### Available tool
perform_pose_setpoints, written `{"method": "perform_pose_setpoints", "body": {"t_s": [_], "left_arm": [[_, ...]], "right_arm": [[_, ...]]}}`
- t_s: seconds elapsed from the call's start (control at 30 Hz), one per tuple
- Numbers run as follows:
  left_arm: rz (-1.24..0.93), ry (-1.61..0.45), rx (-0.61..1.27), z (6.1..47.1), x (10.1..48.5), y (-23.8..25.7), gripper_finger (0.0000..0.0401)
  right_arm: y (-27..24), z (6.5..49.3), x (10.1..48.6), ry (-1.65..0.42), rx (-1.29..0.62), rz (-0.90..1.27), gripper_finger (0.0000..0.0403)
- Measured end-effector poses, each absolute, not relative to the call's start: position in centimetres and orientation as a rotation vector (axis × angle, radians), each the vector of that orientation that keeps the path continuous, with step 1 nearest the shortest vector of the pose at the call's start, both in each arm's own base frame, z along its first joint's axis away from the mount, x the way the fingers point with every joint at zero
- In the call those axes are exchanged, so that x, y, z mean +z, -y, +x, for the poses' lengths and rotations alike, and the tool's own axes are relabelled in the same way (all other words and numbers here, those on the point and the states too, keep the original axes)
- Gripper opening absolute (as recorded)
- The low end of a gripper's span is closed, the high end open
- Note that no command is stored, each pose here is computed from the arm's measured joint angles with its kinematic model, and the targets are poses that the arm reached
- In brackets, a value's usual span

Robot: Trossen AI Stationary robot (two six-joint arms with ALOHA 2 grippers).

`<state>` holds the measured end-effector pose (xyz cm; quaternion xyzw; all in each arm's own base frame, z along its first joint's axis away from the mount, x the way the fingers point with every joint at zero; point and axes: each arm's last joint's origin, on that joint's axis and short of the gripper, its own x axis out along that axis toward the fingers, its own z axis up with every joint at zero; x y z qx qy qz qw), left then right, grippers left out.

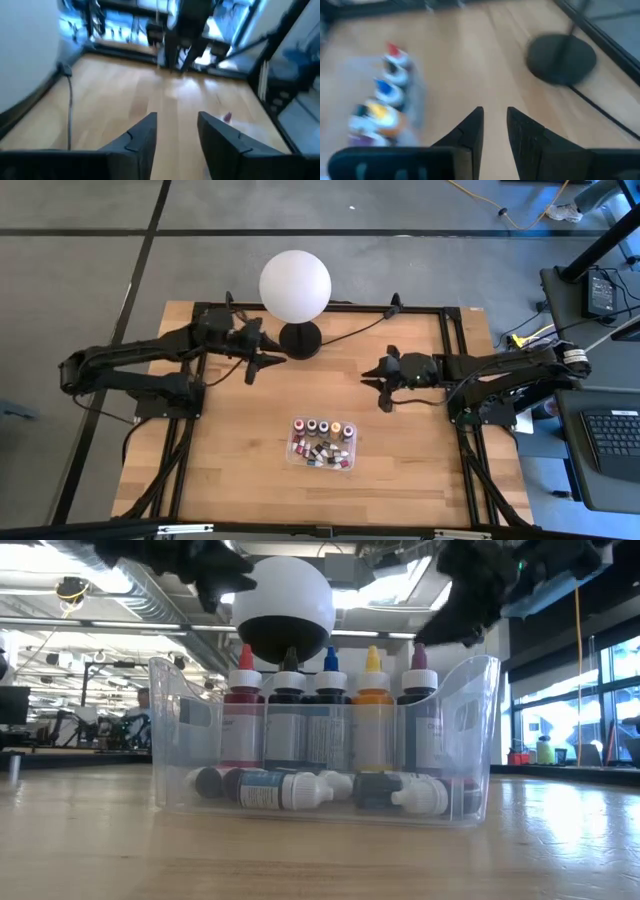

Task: Pick & Place food coloring
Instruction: Return to Home Position

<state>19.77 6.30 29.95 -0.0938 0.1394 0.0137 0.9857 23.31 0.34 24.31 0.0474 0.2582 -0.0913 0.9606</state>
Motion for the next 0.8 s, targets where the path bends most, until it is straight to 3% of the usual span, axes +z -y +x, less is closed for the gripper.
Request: {"method": "perform_pose_setpoints", "body": {"t_s": [0.23,0.43,0.8], "left_arm": [[-0.178,-0.106,0.065,16.9,27.4,-5.9,0.0134],[-0.216,-0.041,0.081,15.7,25.3,-5.8,0.0139],[-0.272,0.013,0.126,14.0,22.8,-5.8,0.0135]], "right_arm": [[0.0,22.7,21.6,-0.458,-0.151,0.139,0.0088],[0.4,21.7,19.1,-0.314,-0.034,0.204,0.0088],[0.4,19.4,16.5,-0.175,-0.018,0.240,0.0088]]}}
